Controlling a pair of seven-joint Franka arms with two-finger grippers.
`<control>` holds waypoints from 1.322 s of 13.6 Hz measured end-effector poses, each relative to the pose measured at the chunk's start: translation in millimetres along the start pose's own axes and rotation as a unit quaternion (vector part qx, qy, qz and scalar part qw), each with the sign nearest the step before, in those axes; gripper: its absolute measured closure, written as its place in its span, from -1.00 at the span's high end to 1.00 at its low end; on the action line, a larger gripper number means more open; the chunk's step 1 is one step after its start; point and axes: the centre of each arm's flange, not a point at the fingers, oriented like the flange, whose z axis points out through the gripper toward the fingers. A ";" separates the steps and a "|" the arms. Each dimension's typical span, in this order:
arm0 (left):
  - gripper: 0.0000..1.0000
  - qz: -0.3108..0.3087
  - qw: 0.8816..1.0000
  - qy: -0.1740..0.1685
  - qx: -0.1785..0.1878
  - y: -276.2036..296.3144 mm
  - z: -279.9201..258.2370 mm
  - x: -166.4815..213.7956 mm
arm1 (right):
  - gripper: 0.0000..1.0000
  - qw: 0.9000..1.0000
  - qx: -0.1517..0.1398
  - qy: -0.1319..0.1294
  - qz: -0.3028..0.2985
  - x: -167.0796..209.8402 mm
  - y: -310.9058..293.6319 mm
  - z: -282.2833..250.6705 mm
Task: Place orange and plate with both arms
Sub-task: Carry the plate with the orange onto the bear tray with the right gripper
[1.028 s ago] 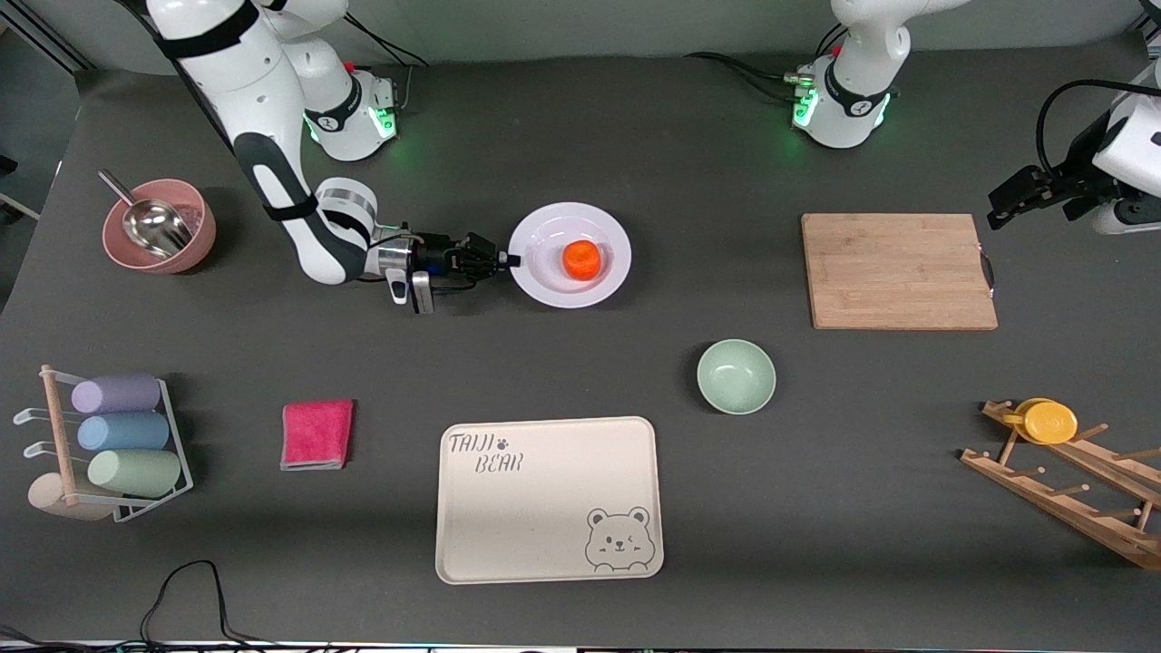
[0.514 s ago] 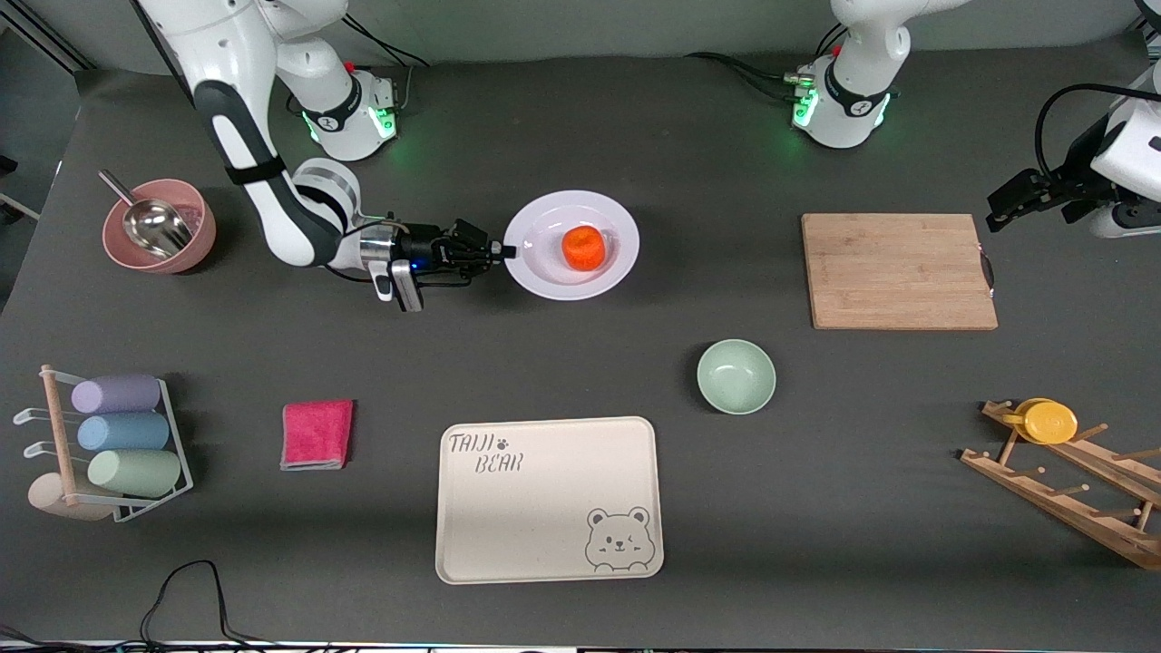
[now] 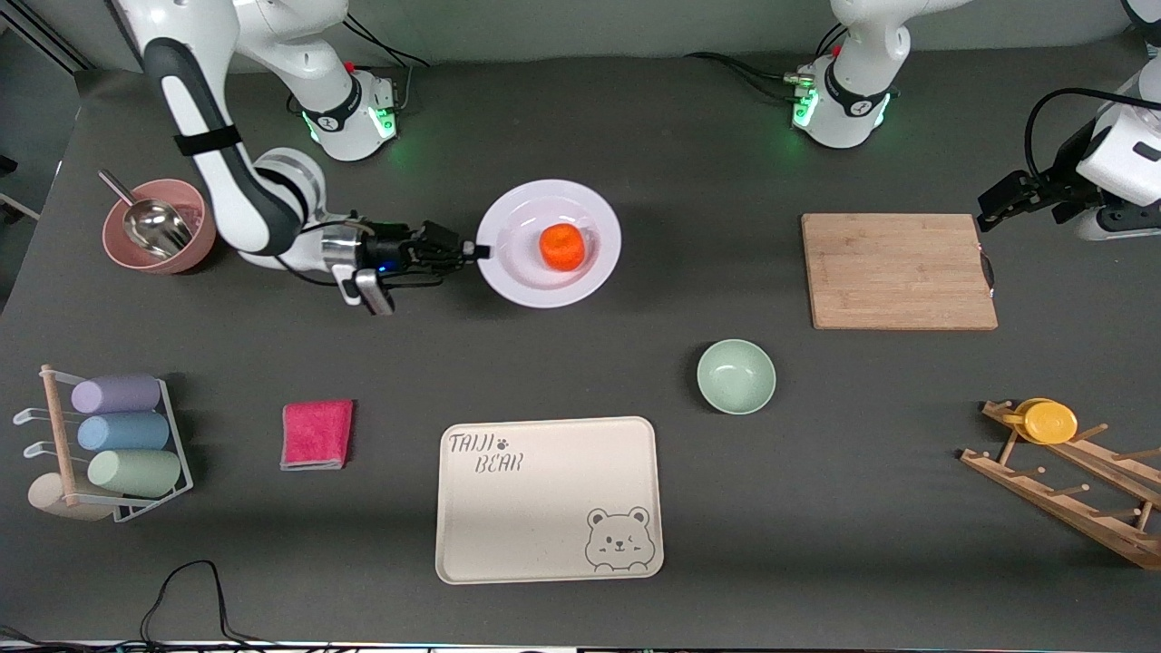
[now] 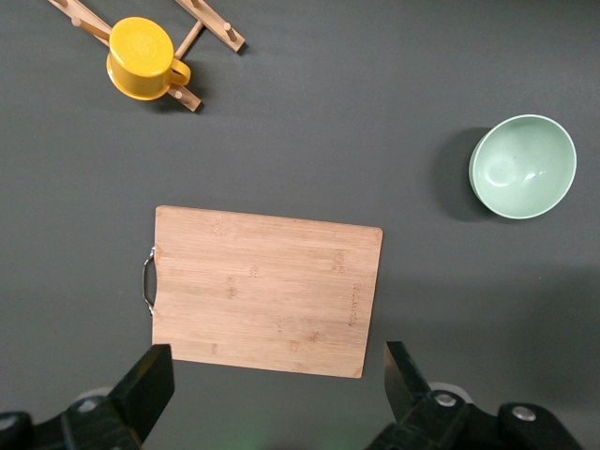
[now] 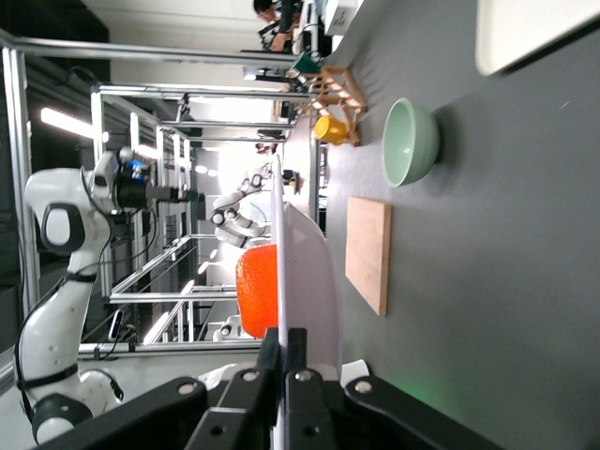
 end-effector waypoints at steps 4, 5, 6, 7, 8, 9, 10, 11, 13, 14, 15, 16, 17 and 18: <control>1.00 0.000 1.000 0.008 0.000 0.0 -2.1 1.7 | -0.93 1.000 -0.003 0.010 0.029 70.5 -13.1 -9.2; 1.00 -0.002 1.000 0.009 0.000 0.1 -2.5 1.7 | -0.93 0.999 -0.005 0.010 0.034 90.1 -14.3 -7.3; 1.00 -0.008 1.000 0.009 -0.001 0.5 -2.5 1.7 | -0.93 0.999 -0.008 0.010 0.040 111.3 -15.2 -7.4; 1.00 -0.015 1.000 0.009 -0.001 1.8 -2.3 1.6 | -0.93 0.999 -0.010 0.014 0.043 133.2 -16.0 -8.5; 1.00 -0.018 1.000 0.008 -0.002 4.8 -1.9 1.5 | -0.93 0.999 -0.009 0.019 0.044 157.2 -17.0 -9.5; 1.00 -0.021 1.000 0.007 -0.008 7.9 -1.5 1.4 | -0.93 0.999 -0.007 0.024 0.045 180.4 -18.6 -8.6; 1.00 -0.023 1.000 0.007 -0.018 9.5 -1.6 1.5 | -0.93 0.999 -0.005 0.027 0.046 202.7 -20.8 -5.8; 1.00 -0.025 0.999 0.008 -0.022 9.4 -1.8 1.9 | -0.93 0.998 -0.002 0.031 0.046 223.1 -21.8 -1.9; 1.00 -0.029 0.999 0.010 -0.024 9.3 -0.6 3.4 | -0.93 0.998 0.001 0.035 0.050 257.0 -17.0 6.5; 1.00 -0.031 0.999 0.009 -0.024 9.2 1.5 4.4 | -0.93 0.998 0.000 0.040 0.055 270.6 -11.2 9.5; 1.00 -0.031 0.999 0.005 -0.024 9.6 4.6 5.8 | -0.93 0.997 -0.004 0.051 0.060 284.1 -4.9 11.2; 1.00 -0.031 0.999 0.002 -0.024 10.2 8.4 7.2 | -0.93 0.996 -0.007 0.059 0.063 295.1 -0.5 12.5; 1.00 -0.031 0.999 -0.001 -0.025 11.1 12.2 8.3 | -0.93 0.996 -0.010 0.064 0.061 303.6 3.8 13.7; 1.00 -0.031 0.999 -0.003 -0.025 11.9 15.5 9.1 | -0.93 0.996 -0.016 0.065 0.058 309.0 9.7 15.0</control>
